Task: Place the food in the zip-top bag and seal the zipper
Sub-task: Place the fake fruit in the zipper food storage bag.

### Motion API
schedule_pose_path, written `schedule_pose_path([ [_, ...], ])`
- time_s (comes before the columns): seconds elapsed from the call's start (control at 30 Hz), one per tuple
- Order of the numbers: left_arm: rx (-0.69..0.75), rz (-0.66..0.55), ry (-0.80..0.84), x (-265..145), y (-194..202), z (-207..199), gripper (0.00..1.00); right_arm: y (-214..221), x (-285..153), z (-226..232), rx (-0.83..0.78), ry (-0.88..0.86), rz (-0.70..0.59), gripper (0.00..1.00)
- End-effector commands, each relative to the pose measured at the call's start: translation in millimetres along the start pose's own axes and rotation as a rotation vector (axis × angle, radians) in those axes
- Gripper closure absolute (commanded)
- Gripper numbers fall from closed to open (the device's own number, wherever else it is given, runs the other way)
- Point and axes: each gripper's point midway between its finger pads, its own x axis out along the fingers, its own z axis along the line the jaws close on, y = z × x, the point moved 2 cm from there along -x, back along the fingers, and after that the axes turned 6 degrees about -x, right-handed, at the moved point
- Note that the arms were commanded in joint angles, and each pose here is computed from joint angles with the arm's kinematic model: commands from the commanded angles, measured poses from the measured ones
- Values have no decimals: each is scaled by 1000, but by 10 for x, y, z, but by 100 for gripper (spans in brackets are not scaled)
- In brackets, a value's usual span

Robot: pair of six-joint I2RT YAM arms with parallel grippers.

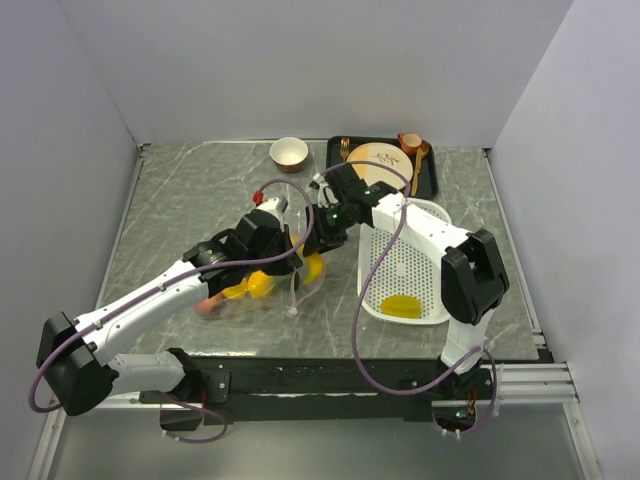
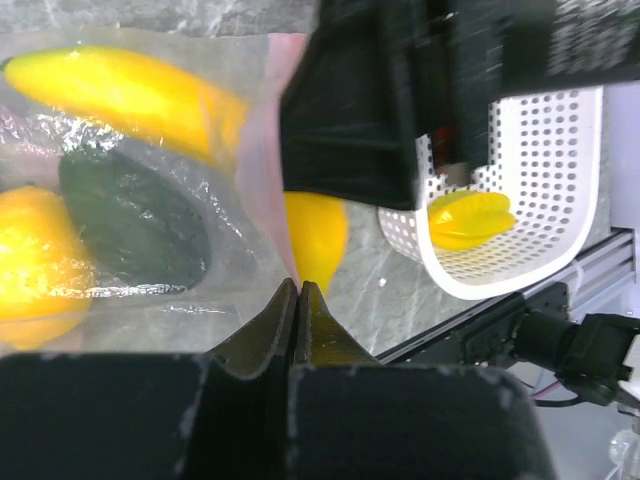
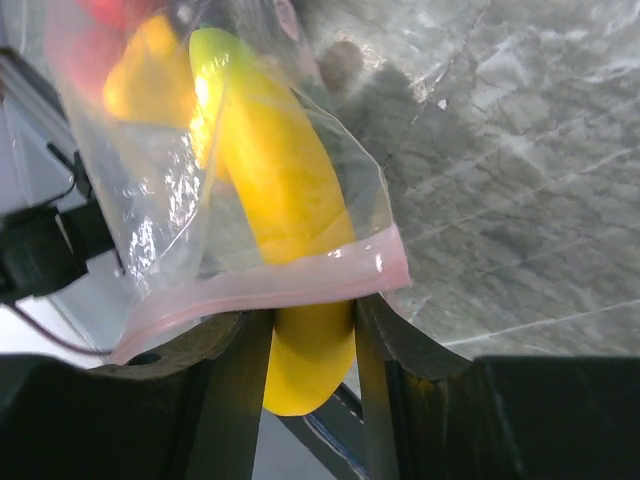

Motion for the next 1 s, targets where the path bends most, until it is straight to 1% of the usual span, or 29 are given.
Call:
schedule_pose_path([
  [0.0, -32, -41, 118, -124, -116, -274, 99, -239, 11, 329, 29, 14, -164, 59],
  [0.1, -30, -54, 119, -146, -171, -312, 99, -275, 67, 375, 82, 26, -213, 61],
  [0.13, -29, -57, 113, -157, -179, -305, 99, -285, 71, 356, 121, 39, -236, 61],
  [0.2, -28, -81, 106, -180, -233, -309, 99, -294, 63, 307, 147, 77, -274, 61],
  [0.23, -28, -85, 99, -188, -242, -298, 99, -319, 67, 296, 179, 83, -294, 60],
  [0.27, -30, -95, 96, -198, -261, -298, 99, -321, 64, 314, 179, 76, -305, 58],
  [0.33, -37, -112, 92, -202, -292, -299, 99, -283, 79, 326, 186, 79, -305, 57],
  [0.37, -39, -116, 86, -204, -298, -288, 99, -274, 75, 293, 182, 120, -312, 55],
  [0.43, -45, -129, 81, -208, -330, -292, 99, -255, 52, 287, 136, 178, -313, 46],
  [0.47, -47, -135, 81, -220, -345, -298, 99, -246, 61, 278, 130, 177, -305, 40],
  [0.53, -57, -146, 78, -233, -363, -297, 99, -195, 69, 329, 94, 131, -293, 35],
  [0.57, -60, -154, 81, -246, -375, -299, 99, -172, 62, 338, 90, 124, -293, 29],
  [0.6, -62, -164, 78, -256, -390, -293, 99, -115, 41, 344, 84, 119, -290, 26],
  [0.67, -64, -185, 72, -279, -434, -293, 99, -83, -4, 345, 60, 110, -299, 22],
  [0.73, -68, -192, 53, -287, -447, -264, 99, -14, -107, 328, 53, 123, -312, 20],
  [0.8, -80, -207, 27, -298, -467, -221, 99, -3, -272, 304, 50, 153, -357, 19],
  [0.83, -89, -217, 23, -316, -478, -209, 99, 31, -332, 264, 54, 183, -368, 18],
  [0.87, -98, -228, 15, -321, -481, -182, 99, 23, -486, 209, 60, 223, -416, 17],
  [0.93, -102, -243, 24, -337, -490, -176, 99, 66, -648, 106, 81, 293, -449, 15],
  [0.97, -101, -244, 21, -330, -487, -166, 99, 48, -826, 3, 101, 355, -503, 15],
])
